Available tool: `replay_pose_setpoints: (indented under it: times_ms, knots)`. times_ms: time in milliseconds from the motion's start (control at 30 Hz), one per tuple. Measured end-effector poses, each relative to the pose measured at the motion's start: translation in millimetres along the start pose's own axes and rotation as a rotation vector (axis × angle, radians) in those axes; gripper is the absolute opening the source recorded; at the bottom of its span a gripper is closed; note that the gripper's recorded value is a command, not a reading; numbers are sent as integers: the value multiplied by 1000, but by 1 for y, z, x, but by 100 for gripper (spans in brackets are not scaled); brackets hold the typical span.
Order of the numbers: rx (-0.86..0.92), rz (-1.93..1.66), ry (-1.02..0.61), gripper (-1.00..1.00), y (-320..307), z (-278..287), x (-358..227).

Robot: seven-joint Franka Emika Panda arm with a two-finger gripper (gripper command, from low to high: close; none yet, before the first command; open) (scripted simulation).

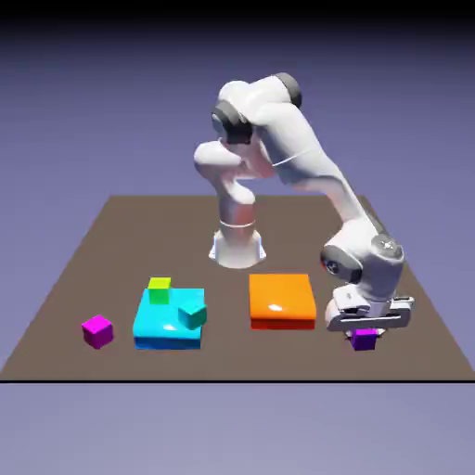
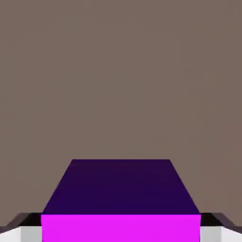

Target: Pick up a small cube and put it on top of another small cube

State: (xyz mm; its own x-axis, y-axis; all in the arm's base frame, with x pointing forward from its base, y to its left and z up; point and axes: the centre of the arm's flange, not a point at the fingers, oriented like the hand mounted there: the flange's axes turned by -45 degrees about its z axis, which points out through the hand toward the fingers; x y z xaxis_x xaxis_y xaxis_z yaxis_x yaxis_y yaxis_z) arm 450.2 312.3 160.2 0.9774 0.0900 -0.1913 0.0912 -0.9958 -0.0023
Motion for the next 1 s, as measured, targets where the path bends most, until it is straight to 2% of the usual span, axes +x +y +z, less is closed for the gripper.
replay_pose_setpoints:
  times_ms: [67, 333, 500, 633, 733, 900, 933, 1000]
  knots:
    - [1, 20, -1, -100, 5, -34, -2]
    - [103, 838, -5, -100, 207, -88, 10]
    - [211, 1382, -5, -100, 336, -115, -25]
    - [322, 1788, 0, -100, 413, -131, -73]
    - [384, 1971, 3, -100, 443, -138, -98]
    - [384, 1970, 3, -100, 434, -73, -81]
    - [384, 1971, 3, 100, 434, -71, -81]
    - [383, 1971, 2, 100, 434, -71, -81]
